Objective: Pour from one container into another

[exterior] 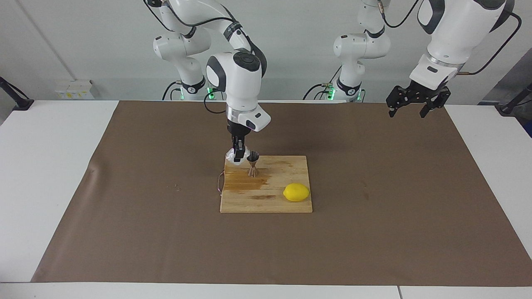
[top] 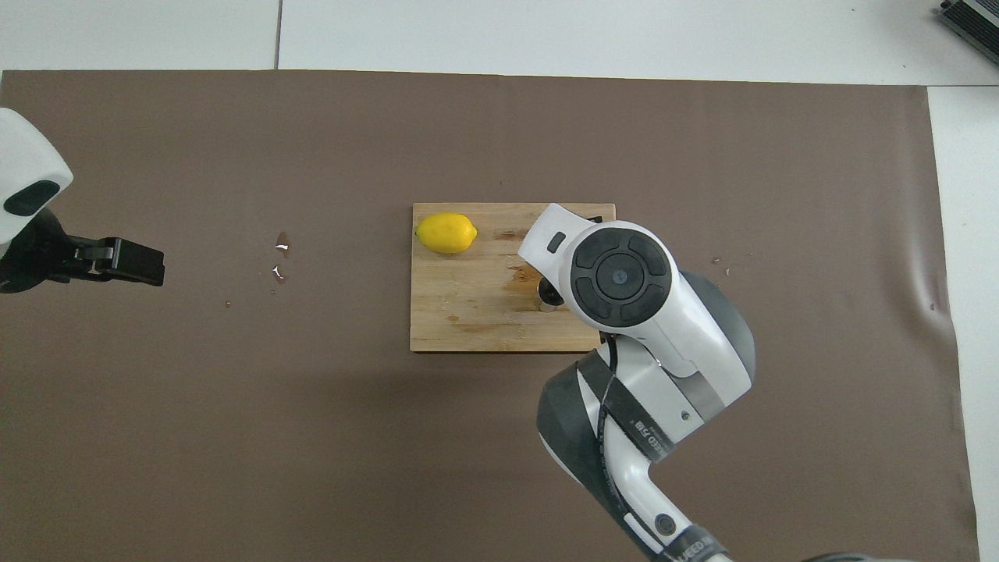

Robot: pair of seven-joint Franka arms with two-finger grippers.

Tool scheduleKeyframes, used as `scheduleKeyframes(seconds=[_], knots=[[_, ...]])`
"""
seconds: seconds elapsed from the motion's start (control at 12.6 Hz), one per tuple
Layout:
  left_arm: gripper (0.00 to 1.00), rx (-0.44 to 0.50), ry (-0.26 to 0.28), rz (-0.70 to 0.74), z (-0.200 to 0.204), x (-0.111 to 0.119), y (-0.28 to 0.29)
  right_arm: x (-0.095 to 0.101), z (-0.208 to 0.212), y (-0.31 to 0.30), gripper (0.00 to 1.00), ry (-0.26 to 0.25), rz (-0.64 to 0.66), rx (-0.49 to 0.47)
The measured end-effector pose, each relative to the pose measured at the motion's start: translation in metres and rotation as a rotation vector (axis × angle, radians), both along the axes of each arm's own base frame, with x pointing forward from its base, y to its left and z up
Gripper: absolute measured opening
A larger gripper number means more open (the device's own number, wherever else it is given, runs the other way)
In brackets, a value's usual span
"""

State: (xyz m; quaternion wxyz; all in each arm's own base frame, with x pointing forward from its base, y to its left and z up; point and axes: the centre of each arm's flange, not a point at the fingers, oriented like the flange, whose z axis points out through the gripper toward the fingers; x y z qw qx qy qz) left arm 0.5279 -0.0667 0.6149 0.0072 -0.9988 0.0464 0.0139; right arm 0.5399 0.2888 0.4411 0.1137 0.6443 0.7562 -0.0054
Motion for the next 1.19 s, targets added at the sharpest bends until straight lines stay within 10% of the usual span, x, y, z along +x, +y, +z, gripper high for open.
scheduleKeyframes(seconds=[0.4, 0.64, 1.19], knots=[[1.00, 0.020, 0.186, 0.027, -0.014, -0.021, 0.016, -0.002, 0.002, 0.002, 0.49, -0.012, 0.015, -0.016], [1.00, 0.022, 0.205, 0.030, -0.015, -0.023, 0.017, -0.002, 0.001, 0.002, 0.49, -0.014, 0.019, -0.021], [1.00, 0.000, 0.020, 0.074, 0.005, -0.003, 0.040, -0.003, 0.002, 0.004, 0.49, -0.020, 0.029, -0.032]])
